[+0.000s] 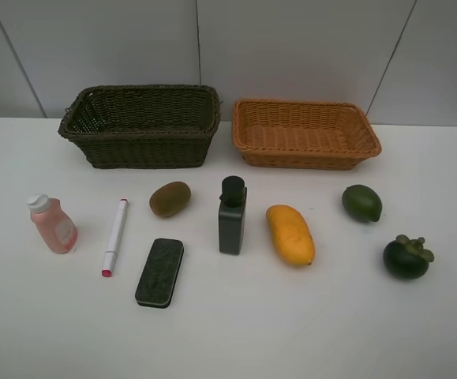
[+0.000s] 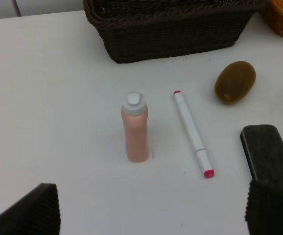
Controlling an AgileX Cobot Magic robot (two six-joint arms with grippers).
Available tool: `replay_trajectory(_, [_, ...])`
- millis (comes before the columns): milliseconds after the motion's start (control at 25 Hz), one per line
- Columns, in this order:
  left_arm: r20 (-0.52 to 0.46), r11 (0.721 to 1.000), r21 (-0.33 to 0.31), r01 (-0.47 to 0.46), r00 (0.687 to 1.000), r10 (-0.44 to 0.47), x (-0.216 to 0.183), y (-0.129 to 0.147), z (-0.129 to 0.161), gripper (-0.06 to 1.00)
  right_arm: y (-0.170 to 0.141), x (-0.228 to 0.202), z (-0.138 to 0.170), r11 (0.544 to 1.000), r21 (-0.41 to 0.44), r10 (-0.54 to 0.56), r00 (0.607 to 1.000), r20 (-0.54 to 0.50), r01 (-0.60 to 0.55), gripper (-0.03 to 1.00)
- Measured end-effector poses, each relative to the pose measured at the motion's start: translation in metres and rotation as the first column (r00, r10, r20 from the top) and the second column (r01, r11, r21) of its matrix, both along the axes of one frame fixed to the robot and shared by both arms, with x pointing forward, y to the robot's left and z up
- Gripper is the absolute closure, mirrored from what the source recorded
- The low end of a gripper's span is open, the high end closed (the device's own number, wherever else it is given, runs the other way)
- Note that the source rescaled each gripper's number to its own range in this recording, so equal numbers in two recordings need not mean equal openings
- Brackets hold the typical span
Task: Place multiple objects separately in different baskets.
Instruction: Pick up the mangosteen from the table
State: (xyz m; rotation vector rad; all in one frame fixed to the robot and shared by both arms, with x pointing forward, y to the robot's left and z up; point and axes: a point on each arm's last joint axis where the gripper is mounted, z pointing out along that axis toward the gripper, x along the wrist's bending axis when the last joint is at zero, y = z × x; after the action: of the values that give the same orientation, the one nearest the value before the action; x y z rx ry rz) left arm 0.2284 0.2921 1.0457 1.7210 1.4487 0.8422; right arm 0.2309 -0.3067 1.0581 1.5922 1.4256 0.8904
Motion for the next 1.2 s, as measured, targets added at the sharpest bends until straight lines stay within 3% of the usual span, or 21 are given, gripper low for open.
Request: replay_trajectory(1200, [0.000,1.000,0.000,0.000,1.000,0.000,0.0000,0.0000,0.0000,-0.05,0.0000,0.0000,0.0000,1.000,0.000,0.000,1.000,0.000,0.000,-0.03])
